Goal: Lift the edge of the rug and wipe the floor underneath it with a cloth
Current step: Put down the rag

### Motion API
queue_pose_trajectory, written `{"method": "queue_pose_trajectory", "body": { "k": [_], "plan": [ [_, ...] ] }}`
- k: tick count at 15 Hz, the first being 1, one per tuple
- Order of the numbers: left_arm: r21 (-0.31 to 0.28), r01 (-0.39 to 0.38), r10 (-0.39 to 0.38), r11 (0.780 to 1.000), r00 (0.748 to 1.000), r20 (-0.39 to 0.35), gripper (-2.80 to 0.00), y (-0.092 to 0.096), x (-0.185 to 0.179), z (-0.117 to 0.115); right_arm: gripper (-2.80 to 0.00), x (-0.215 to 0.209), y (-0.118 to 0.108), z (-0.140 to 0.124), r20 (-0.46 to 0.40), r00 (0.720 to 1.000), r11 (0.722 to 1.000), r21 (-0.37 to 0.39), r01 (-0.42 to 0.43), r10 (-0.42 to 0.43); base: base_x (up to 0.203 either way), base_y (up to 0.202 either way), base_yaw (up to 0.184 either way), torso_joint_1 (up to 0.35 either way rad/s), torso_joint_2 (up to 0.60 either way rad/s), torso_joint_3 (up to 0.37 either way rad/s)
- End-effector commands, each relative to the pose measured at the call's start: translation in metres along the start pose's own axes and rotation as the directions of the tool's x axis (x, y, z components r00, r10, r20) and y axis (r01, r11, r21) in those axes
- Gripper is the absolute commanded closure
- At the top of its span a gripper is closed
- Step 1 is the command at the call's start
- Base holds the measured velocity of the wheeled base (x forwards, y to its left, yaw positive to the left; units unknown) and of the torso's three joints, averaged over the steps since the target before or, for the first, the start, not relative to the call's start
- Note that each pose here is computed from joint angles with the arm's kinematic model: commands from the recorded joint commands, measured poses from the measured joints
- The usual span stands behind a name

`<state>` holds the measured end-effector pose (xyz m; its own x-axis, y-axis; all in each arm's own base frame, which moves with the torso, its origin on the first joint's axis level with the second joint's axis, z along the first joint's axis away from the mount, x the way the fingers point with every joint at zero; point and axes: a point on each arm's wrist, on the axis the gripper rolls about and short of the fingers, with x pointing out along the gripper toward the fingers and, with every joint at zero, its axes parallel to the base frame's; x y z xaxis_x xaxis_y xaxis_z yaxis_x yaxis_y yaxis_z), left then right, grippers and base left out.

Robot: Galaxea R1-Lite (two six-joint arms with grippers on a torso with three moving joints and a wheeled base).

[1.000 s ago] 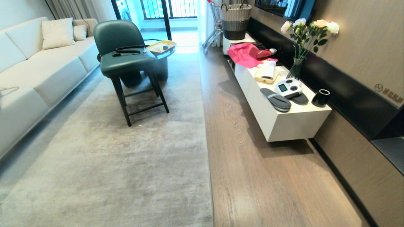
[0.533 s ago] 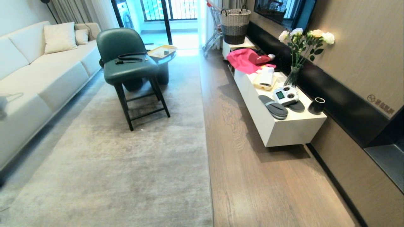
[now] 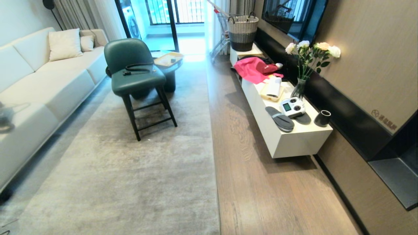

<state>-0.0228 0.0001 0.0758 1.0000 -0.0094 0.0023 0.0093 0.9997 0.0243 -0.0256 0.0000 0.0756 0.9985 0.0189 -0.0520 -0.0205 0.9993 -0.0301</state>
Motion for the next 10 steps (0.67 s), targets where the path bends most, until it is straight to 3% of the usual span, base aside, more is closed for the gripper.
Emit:
{"method": "queue_pose_trajectory", "body": {
  "k": [1,10],
  "plan": [
    [0.000,0.000,0.000,1.000,1.000,0.000,0.00,0.0000,0.0000,-0.0001,0.00,0.0001,0.0000,0.0000,-0.002,1.000,1.000,0.000,-0.001,0.001,0.000,0.000,0.000,0.181,-0.49,-0.308],
    [0.000,0.000,0.000,1.000,1.000,-0.001,0.00,0.0000,0.0000,-0.0002,0.00,0.0001,0.0000,0.0000,-0.002,1.000,1.000,0.000,-0.001,0.001,0.000,0.000,0.000,0.025,-0.06,-0.041]
  ]
}}
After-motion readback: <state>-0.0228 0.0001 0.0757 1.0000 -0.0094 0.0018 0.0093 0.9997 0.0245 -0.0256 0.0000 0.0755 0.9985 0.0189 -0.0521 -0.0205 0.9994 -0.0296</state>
